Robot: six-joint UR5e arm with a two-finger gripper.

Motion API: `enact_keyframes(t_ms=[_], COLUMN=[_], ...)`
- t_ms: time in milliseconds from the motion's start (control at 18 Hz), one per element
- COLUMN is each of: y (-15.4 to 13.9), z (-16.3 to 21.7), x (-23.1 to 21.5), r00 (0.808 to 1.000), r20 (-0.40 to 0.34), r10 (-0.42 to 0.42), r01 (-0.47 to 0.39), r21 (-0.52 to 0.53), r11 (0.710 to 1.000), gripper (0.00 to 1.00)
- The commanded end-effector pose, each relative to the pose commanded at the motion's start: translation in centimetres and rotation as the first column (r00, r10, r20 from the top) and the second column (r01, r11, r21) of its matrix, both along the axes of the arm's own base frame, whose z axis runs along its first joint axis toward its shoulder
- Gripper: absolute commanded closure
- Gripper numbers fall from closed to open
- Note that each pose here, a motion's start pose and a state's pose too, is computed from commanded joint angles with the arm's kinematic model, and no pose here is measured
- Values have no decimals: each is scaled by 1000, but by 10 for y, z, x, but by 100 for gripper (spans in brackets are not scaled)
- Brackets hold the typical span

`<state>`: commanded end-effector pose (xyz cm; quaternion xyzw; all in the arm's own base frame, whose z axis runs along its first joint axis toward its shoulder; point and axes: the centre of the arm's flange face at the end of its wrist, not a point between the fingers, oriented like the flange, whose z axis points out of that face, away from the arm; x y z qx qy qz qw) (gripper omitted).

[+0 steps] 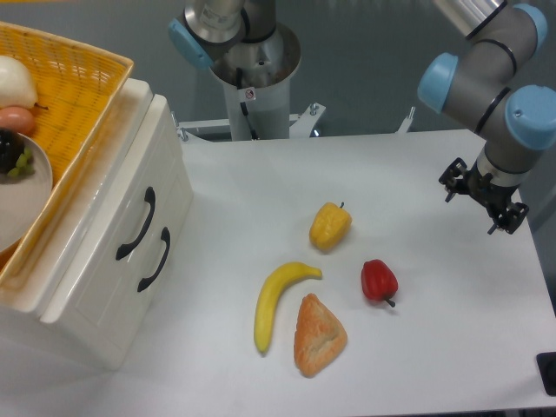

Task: Slide open the top white drawer
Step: 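Move the gripper across the table toward the upper drawer's black handle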

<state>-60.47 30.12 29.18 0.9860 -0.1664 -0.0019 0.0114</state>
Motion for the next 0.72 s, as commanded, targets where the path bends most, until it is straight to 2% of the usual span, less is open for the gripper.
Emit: enact_keyframes(t_ms=[278,389,500,722], y=[-1,6,11,13], z=[2,6,-4,-29], x=[1,6,16,33], r00=[1000,1000,999,994], r20=[-2,10,48,78], r10=[2,10,20,81], r01=[-2,-11,-25,-88], r21=[5,59,102,103], r11=[1000,998,994,991], gripper=[0,0,0,0])
